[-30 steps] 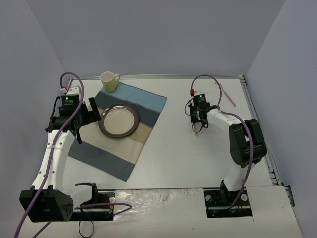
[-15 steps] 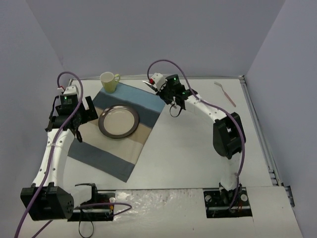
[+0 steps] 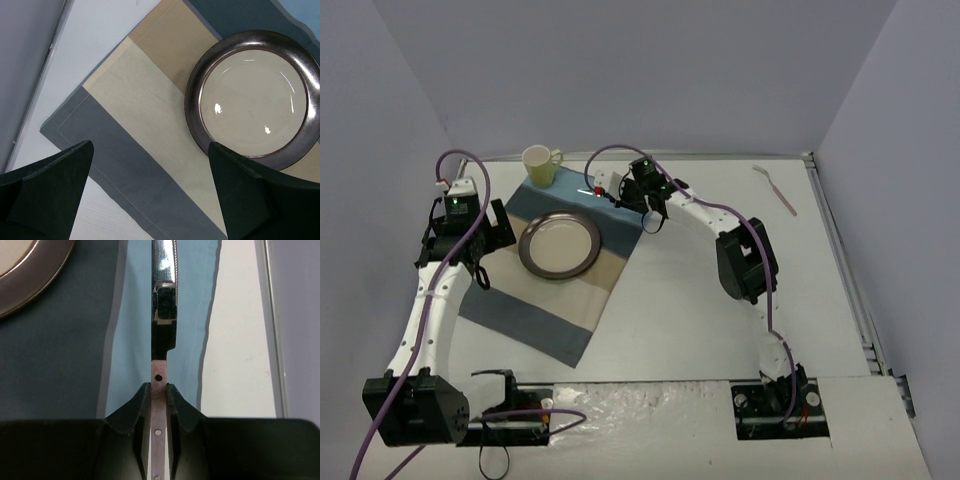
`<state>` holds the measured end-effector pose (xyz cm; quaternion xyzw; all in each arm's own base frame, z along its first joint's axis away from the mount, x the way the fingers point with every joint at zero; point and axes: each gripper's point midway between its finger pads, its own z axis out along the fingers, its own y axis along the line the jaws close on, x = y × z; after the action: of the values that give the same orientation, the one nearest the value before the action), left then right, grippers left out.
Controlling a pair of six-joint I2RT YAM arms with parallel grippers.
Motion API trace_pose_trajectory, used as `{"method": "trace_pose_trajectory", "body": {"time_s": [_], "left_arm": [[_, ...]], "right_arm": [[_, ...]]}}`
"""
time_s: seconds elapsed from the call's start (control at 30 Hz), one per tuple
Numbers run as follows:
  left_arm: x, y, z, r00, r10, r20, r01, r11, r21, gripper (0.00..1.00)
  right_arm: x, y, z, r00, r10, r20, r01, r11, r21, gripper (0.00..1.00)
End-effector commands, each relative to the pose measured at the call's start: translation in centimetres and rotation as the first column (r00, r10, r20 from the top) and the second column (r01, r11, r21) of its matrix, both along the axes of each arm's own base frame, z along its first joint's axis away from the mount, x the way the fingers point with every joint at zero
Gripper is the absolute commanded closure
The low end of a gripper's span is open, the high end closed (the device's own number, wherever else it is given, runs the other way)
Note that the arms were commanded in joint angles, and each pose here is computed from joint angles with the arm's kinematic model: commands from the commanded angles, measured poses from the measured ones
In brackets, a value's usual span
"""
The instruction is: Set the dinner table for one person
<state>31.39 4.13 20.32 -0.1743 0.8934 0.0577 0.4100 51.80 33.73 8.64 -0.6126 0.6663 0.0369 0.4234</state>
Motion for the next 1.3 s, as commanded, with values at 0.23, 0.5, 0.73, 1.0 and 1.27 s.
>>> {"method": "trace_pose_trajectory", "body": {"time_s": [0.23,0.5,0.73,1.0,1.27], "left_arm": [[1.2,0.5,0.8,0.999,0.010,0.046,-0.011,1.000,0.013,0.03],[1.2,0.4,0.5,0.999,0.004,0.033,-0.004,1.000,0.007,0.03],[1.2,0.2,0.1,1.000,-0.002,0.024,0.003,1.000,-0.003,0.03],[1.3,-0.1,-0.1,1.000,-0.015,0.018,0.015,1.000,-0.011,0.03],[1.2,-0.2,0.0,1.000,-0.020,0.017,0.020,1.000,-0.016,0.03]], "right_arm": [[3.8,3.0,2.6,0.992,0.037,0.118,-0.046,0.996,0.076,1.00],[4.5,3.6,2.2,0.995,0.010,0.103,-0.021,0.994,0.109,1.00],[4.7,3.6,1.4,0.997,-0.011,0.073,0.001,0.992,0.126,1.00],[4.9,3.4,-0.2,0.999,-0.028,0.037,0.023,0.991,0.131,1.00],[5.1,2.9,-2.3,0.998,-0.055,0.003,0.055,0.991,0.121,0.95]]}}
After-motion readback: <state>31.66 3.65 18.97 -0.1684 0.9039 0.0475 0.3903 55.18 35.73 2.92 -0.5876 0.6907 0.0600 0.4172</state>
